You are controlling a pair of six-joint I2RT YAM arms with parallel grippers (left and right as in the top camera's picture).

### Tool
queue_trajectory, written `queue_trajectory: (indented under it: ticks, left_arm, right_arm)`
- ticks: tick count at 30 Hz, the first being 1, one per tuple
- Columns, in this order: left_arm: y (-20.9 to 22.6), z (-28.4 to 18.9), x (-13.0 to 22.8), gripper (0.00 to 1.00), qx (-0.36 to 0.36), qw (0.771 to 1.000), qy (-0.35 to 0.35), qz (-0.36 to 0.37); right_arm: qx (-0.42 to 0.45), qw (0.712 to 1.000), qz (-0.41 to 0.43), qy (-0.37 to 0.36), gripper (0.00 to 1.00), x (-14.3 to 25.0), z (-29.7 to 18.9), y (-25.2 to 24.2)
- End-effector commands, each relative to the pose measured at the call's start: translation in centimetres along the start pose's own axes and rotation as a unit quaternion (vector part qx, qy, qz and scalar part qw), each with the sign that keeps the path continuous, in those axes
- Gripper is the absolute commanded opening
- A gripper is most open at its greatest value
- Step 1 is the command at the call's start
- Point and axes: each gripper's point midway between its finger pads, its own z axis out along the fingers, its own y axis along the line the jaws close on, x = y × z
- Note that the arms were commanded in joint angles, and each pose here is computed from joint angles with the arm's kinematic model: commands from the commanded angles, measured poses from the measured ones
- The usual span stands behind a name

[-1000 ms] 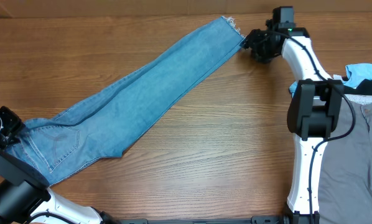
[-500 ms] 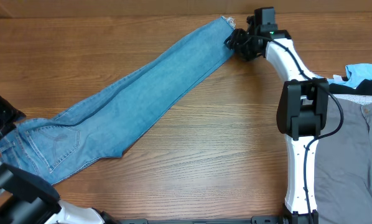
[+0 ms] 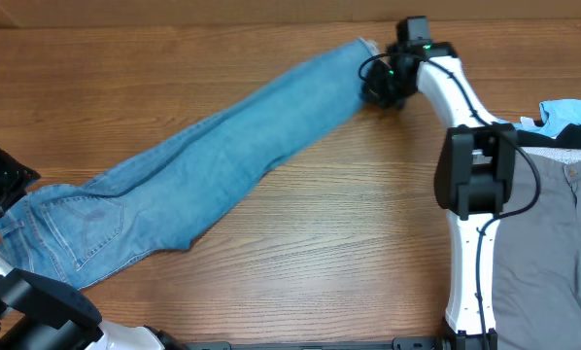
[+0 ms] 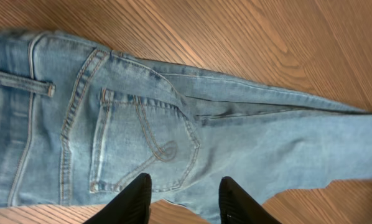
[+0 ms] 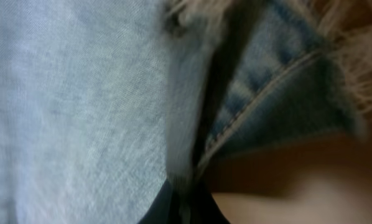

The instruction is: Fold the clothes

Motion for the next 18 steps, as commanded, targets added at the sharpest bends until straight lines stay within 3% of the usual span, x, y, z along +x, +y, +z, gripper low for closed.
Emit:
queue_trajectory:
  ticks: [1, 7, 8, 9, 11, 15, 18]
  left_arm:
    - [-2.0, -1.3, -0.3, 0.38, 0.036, 0.999, -0.020, 0.025]
    - [-3.4, -1.9, 0.0, 0.38, 0.073, 0.996, -0.022, 0.049]
    - [-3.6, -2.1, 0.1, 0.38, 0.076, 0.996, -0.024, 0.051]
    - [-4.0, -2.5, 0.3, 0.39, 0.077, 0.995, -0.029, 0.057]
    - [-4.7, -3.2, 0.7, 0.40, 0.078, 0.994, -0.036, 0.071]
    - [-6.3, -4.8, 1.9, 0.41, 0.080, 0.989, -0.051, 0.115]
    - [-7.7, -5.9, 2.7, 0.44, 0.084, 0.985, -0.064, 0.138]
  right_arm:
    - [0.092, 0.994, 0.037, 0.040, 0.04, 1.9, -3.4, -5.8]
    - [0.205, 0.978, 0.015, 0.025, 0.06, 3.7, -10.7, -8.0]
    - [0.202, 0.979, 0.008, 0.015, 0.16, 3.7, -11.9, -7.5]
    - [0.189, 0.982, -0.004, -0.007, 0.41, 3.6, -13.9, -6.4]
    - [0.180, 0.983, -0.009, -0.029, 0.63, 3.3, -15.8, -5.9]
    - [0.178, 0.983, 0.015, -0.043, 0.69, 2.4, -17.4, -7.5]
    - [0.179, 0.982, 0.036, -0.047, 0.66, 1.5, -17.6, -9.5]
